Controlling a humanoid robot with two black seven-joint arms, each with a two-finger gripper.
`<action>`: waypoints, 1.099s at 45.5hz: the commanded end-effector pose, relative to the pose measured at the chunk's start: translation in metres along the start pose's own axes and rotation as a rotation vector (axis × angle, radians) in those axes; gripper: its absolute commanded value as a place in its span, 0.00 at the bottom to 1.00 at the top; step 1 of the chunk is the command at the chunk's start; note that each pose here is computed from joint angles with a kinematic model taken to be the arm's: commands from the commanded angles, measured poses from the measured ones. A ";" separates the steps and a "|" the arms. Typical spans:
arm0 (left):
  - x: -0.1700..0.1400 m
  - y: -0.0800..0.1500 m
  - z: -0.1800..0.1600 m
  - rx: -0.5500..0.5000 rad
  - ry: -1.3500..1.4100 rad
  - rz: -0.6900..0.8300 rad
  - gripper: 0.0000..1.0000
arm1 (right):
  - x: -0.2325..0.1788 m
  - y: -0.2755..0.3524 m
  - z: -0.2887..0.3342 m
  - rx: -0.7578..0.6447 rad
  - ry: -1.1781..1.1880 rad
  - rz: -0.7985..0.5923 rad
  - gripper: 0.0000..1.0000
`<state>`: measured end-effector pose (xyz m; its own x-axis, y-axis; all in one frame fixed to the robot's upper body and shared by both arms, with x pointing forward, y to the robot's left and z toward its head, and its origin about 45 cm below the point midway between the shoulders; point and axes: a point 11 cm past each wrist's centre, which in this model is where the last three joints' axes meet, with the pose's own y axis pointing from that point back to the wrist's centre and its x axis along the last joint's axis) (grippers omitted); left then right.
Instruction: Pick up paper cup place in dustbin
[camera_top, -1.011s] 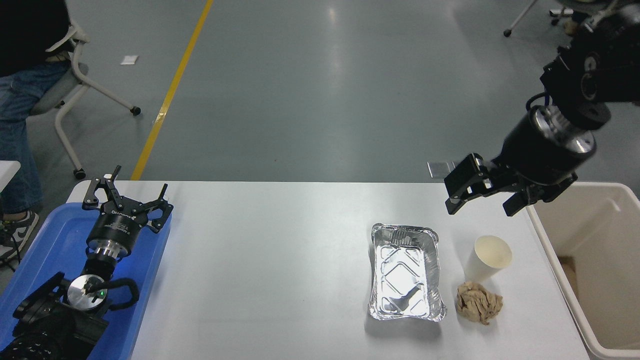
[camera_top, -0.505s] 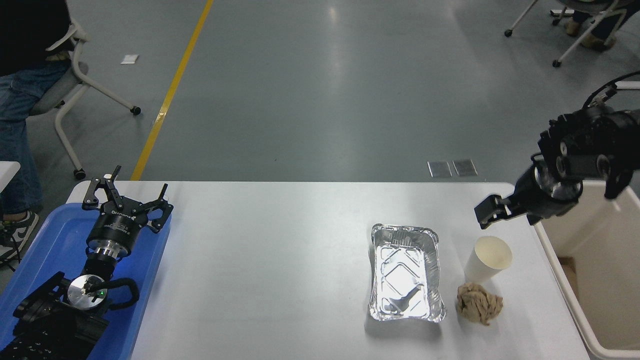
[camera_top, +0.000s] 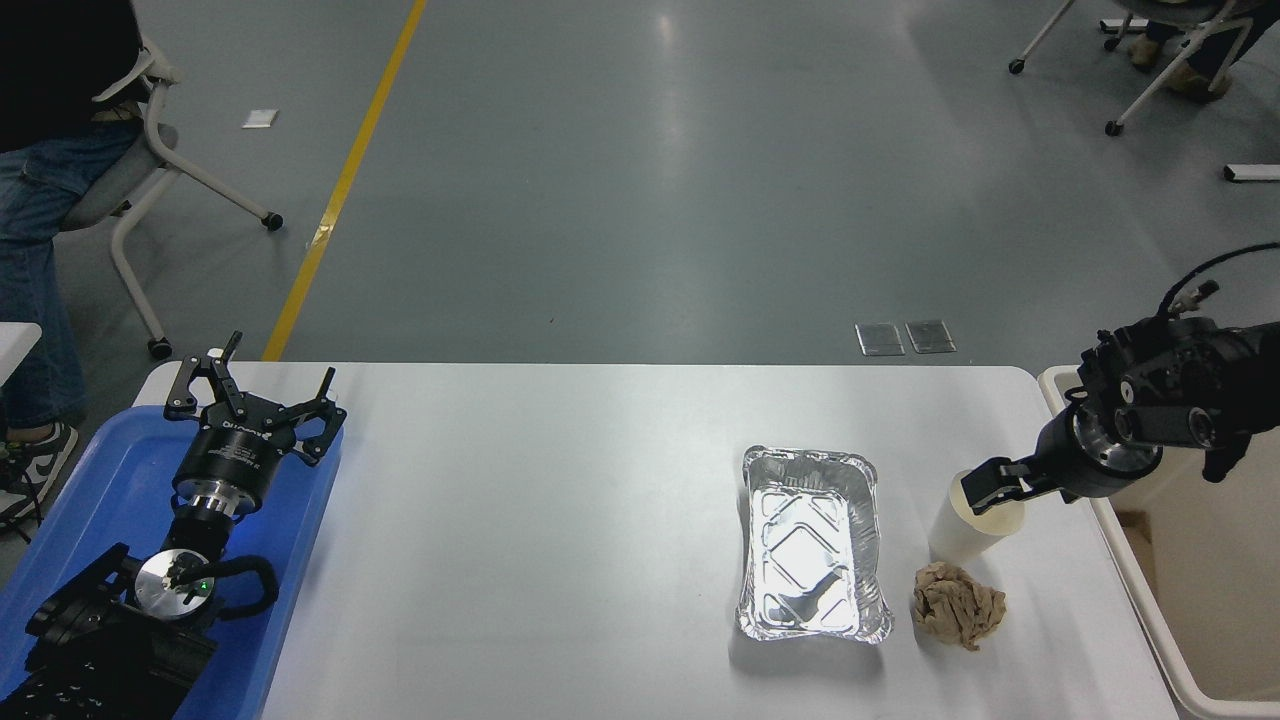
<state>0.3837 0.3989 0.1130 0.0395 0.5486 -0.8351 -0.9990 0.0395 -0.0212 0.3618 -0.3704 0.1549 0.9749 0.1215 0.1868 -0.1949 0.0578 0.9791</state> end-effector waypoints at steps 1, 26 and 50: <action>0.000 0.000 0.000 0.000 0.000 0.000 0.99 | 0.002 -0.016 0.004 0.001 -0.017 0.045 1.00; 0.000 0.000 0.000 0.000 0.000 0.000 0.99 | -0.002 -0.026 0.005 0.003 0.024 0.057 0.00; 0.000 0.000 0.000 0.003 -0.001 -0.002 0.99 | 0.018 0.008 0.012 0.006 0.024 0.085 0.00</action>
<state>0.3838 0.3988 0.1130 0.0399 0.5486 -0.8351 -0.9990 0.0399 -0.0215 0.3701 -0.3743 0.1385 0.9579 0.1412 0.2500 -0.2574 0.0368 0.9656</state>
